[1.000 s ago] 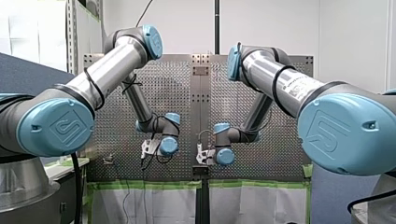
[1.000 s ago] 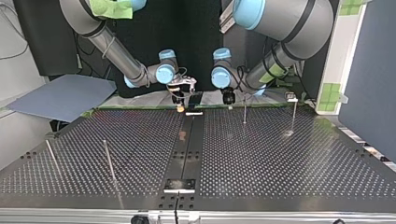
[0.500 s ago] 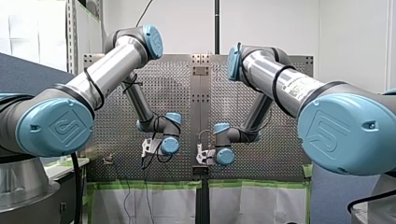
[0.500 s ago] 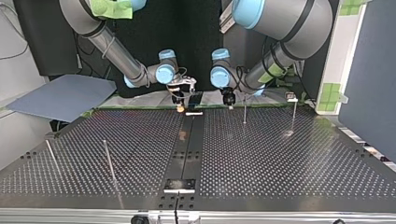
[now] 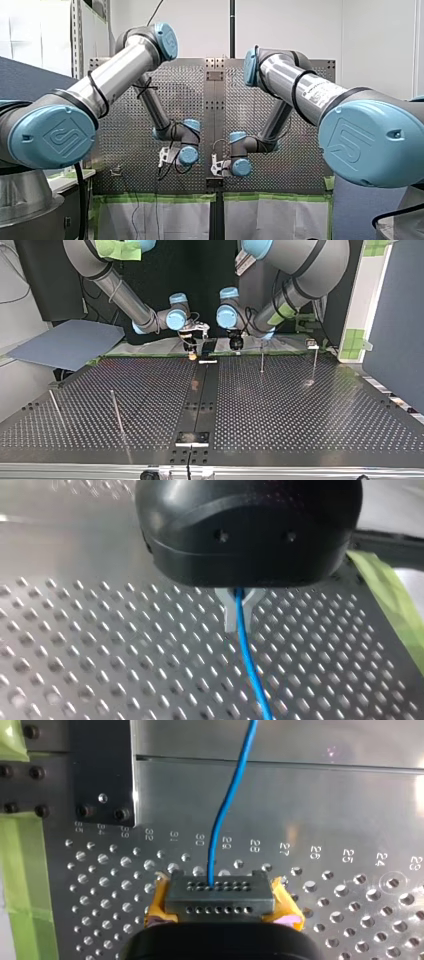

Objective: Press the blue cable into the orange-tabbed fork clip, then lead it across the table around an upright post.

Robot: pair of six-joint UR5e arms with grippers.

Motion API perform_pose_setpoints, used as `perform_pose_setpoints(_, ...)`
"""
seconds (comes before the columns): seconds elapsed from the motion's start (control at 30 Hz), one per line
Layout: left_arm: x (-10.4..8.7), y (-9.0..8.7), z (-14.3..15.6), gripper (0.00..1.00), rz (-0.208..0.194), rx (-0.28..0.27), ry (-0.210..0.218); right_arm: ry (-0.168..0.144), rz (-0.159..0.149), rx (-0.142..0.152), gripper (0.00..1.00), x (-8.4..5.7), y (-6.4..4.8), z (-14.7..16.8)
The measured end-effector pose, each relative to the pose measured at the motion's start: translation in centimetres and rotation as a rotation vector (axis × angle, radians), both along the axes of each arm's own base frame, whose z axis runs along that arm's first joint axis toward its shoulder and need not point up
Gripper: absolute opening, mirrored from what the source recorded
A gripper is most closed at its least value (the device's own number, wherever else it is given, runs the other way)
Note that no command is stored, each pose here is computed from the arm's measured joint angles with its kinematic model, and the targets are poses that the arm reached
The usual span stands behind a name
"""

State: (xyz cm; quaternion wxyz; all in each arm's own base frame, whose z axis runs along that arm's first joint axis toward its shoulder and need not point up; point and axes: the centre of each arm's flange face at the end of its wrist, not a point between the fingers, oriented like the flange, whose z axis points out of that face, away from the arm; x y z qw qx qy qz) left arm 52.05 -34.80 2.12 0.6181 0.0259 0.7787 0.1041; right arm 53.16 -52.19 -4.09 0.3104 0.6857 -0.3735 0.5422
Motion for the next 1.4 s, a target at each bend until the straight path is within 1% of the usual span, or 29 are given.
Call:
perform_pose_setpoints(0.13, -0.6, -1.2, 1.5, 0.00, 0.006, -0.026, -0.028, 0.013, -0.004, -0.003, 0.00, -0.3, -0.3, 0.6)
perform_pose_setpoints(0.33, -1.1, -1.6, 3.7, 0.00, 0.021, -0.053, -0.055, 0.024, -0.002, -0.007, 0.00, -0.1, -0.4, 3.2)
perform_pose_setpoints(0.47, -1.8, -1.5, 4.9, 0.00, 0.022, -0.061, -0.065, 0.028, -0.005, -0.005, 0.00, -0.1, -0.2, 5.1)
perform_pose_setpoints(0.6, -2.7, -1.3, 6.0, 0.00, 0.019, -0.068, -0.073, 0.030, -0.013, -0.006, 0.00, -0.5, 0.2, 6.6)
perform_pose_setpoints(0.7, -3.1, -1.1, 7.1, 0.00, 0.019, -0.073, -0.075, 0.031, -0.014, -0.003, 0.00, -0.6, 0.7, 7.7)
perform_pose_setpoints(0.87, -3.3, -1.0, 8.8, 0.00, 0.019, -0.077, -0.076, 0.032, -0.012, -0.002, 0.00, -0.7, 1.1, 9.9)
perform_pose_setpoints(1.07, -3.5, -0.9, 11.4, 0.00, 0.017, -0.084, -0.086, 0.013, -0.012, -0.022, 0.00, -0.6, 1.0, 13.2)
perform_pose_setpoints(1.2, -3.5, -0.9, 13.3, 0.00, 0.016, -0.097, -0.107, -0.009, -0.014, -0.044, 0.00, -0.5, 1.0, 16.1)
perform_pose_setpoints(1.4, -3.5, -0.7, 16.5, 0.00, 0.017, -0.124, -0.151, -0.044, -0.012, -0.082, 0.00, -0.4, 0.9, 19.9)
